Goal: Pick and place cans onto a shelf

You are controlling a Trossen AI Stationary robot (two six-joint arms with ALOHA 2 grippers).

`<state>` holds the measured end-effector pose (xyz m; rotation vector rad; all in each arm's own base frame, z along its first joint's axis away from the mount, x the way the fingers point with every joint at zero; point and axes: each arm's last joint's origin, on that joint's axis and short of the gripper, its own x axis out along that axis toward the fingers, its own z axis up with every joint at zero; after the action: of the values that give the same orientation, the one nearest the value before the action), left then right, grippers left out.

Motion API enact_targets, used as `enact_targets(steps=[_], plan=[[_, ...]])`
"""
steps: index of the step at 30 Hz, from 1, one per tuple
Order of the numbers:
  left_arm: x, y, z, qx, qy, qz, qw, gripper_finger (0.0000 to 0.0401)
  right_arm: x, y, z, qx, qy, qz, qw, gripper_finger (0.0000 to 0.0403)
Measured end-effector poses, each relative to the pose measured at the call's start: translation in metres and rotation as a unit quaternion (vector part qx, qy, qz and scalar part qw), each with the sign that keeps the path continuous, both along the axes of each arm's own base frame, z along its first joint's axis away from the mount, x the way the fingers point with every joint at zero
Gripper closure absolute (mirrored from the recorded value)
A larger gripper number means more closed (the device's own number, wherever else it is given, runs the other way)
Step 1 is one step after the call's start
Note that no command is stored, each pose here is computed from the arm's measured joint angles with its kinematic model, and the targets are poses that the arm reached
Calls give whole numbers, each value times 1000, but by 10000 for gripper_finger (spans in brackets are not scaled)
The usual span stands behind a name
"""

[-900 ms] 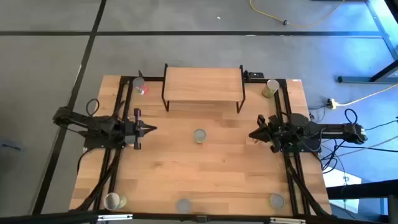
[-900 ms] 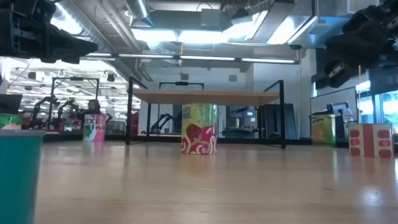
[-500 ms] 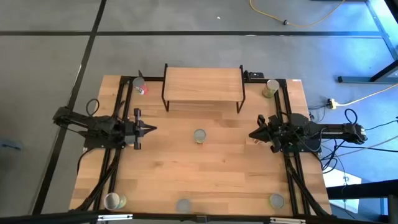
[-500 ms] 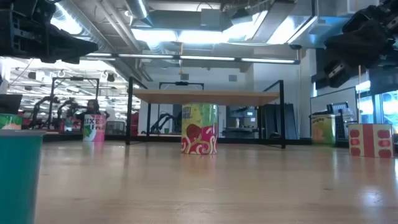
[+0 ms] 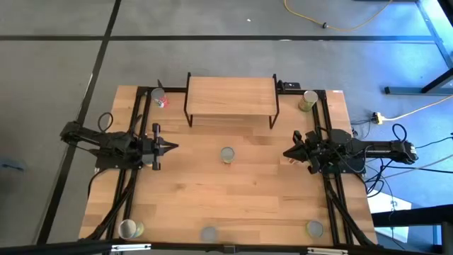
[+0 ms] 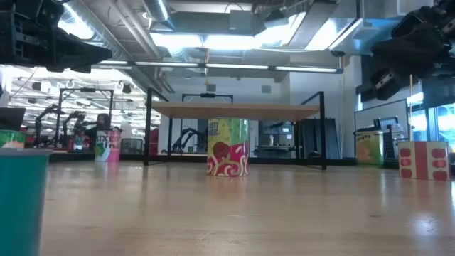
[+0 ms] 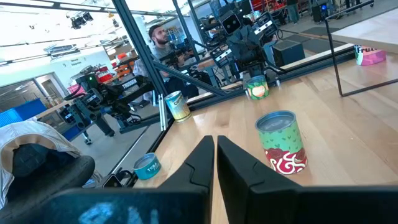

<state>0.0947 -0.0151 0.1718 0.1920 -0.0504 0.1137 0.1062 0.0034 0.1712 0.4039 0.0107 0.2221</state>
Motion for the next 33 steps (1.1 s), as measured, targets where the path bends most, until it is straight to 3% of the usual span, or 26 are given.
enact_targets(steps=[28,33], plan=[[0,0,0,0,0,0,1000,401,0,0,0,3,0,1,1000,379],[0,0,0,0,0,0,1000,401,0,0,6,-11,-30,-7,999,379]])
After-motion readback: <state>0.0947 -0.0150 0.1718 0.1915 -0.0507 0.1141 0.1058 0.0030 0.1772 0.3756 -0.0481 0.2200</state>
